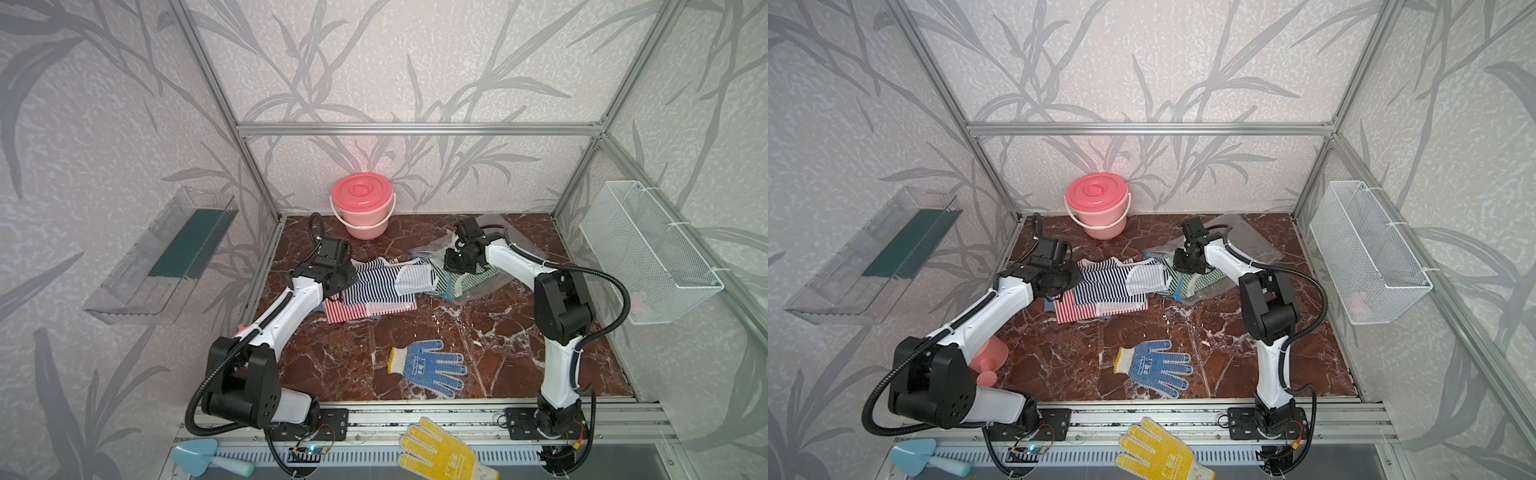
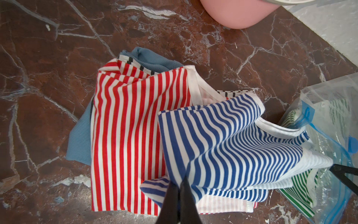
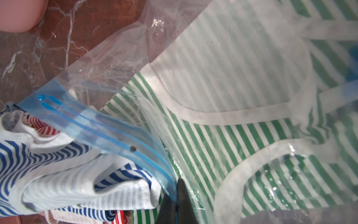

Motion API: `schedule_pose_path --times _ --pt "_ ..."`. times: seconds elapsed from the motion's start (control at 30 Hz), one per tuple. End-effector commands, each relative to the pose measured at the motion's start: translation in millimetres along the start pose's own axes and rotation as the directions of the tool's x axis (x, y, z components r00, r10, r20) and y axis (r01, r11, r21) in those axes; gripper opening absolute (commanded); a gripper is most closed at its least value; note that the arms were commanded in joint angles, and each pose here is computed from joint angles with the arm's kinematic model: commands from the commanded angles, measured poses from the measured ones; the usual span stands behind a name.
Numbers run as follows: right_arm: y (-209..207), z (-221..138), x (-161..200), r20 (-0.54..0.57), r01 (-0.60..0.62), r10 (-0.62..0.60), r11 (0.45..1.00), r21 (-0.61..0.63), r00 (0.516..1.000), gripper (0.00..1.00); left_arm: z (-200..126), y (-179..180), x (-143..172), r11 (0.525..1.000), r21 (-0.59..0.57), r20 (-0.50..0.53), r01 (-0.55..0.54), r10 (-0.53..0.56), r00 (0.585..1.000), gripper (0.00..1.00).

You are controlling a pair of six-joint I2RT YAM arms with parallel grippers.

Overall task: Take the tank top out of the vacuum bag
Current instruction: Take out the tank top from the vacuum bag.

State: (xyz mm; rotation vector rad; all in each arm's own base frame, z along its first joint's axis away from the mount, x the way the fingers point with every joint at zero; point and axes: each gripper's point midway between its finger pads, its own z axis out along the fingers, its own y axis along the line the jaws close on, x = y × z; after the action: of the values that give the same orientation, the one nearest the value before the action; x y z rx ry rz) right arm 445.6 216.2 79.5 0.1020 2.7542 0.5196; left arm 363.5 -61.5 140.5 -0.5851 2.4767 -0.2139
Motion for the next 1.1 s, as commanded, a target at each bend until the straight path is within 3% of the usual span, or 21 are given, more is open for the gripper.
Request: schedule_pose_path --times 0.0,0.3,0.77,0.93,1.07 --pt "-11 -3 -3 -0.011 0.015 -0.014 0.998 0.059 1.000 0.00 -11 14 -15 0.997 -0.079 0.052 -0.011 0.015 0.999 0.00" --pt "-14 -3 -3 -0.016 0.020 -0.019 0.997 0.074 1.000 0.00 -29 13 -24 0.999 -0.053 0.103 0.010 -0.004 0.995 0.00" --pt "-11 0 -4 -0.024 0.015 -0.013 0.998 0.064 1.000 0.00 -39 28 -35 0.990 -0.139 0.165 -0.003 0.027 0.986 0.00" --pt "-12 -2 -5 -0.018 0.017 -0.015 0.997 0.075 1.000 0.00 -44 46 -39 0.974 -0.225 0.212 0.004 0.045 0.976 0.00" --pt "-12 0 -5 -0.022 0.019 -0.018 0.997 0.072 1.000 0.00 -40 44 -38 0.977 -0.215 0.201 -0.001 0.045 0.978 0.00"
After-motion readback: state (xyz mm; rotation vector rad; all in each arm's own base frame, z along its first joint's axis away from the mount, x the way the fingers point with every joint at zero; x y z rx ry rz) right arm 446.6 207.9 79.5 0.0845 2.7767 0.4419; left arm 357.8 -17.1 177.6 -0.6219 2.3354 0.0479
